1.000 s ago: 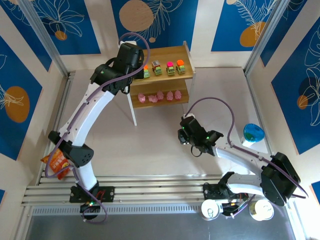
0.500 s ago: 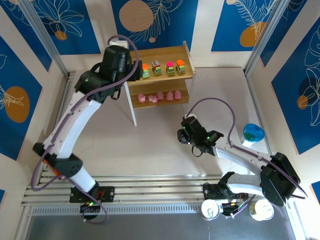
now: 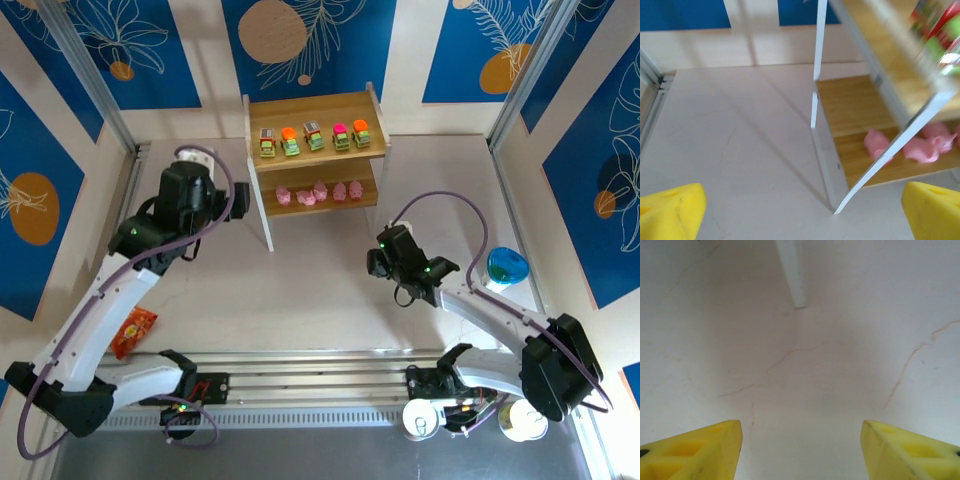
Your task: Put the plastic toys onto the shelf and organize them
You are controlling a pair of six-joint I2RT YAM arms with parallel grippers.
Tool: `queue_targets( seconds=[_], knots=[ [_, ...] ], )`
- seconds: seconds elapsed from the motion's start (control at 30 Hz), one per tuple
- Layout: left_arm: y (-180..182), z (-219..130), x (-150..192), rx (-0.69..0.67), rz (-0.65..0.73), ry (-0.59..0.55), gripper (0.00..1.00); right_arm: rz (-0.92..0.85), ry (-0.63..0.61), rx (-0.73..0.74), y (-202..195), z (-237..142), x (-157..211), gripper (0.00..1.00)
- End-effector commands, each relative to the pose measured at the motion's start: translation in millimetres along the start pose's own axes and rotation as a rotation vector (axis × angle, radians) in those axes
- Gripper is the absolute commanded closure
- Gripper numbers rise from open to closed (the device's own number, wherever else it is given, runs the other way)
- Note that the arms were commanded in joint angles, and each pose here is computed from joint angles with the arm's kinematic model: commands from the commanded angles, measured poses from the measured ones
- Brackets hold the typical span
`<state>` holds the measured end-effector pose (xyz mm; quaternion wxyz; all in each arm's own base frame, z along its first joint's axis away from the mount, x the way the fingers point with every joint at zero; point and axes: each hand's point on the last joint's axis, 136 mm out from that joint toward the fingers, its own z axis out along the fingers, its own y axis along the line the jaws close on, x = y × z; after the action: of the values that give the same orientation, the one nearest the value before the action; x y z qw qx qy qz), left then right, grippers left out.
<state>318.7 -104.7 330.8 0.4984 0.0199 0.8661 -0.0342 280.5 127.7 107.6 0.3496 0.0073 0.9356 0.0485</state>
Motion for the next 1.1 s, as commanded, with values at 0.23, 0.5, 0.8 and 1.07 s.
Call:
queue_targets(
  seconds=[0.23,0.5,0.8,1.07],
  knots=[
    [24,48,84,0.021,-0.037,-0.005,0.00,0.088,-0.038,0.185,-57,-18,-41,0.27],
    [52,80,135,-0.093,0.059,-0.039,0.00,0.180,-0.049,0.168,-88,-5,-59,0.25],
    [76,97,149,-0.152,0.102,-0.089,0.00,0.042,-0.220,0.068,-79,8,-68,0.24],
    [93,128,155,-0.098,0.071,-0.187,0.00,-0.052,-0.371,0.025,-79,17,-77,0.23]
  ],
)
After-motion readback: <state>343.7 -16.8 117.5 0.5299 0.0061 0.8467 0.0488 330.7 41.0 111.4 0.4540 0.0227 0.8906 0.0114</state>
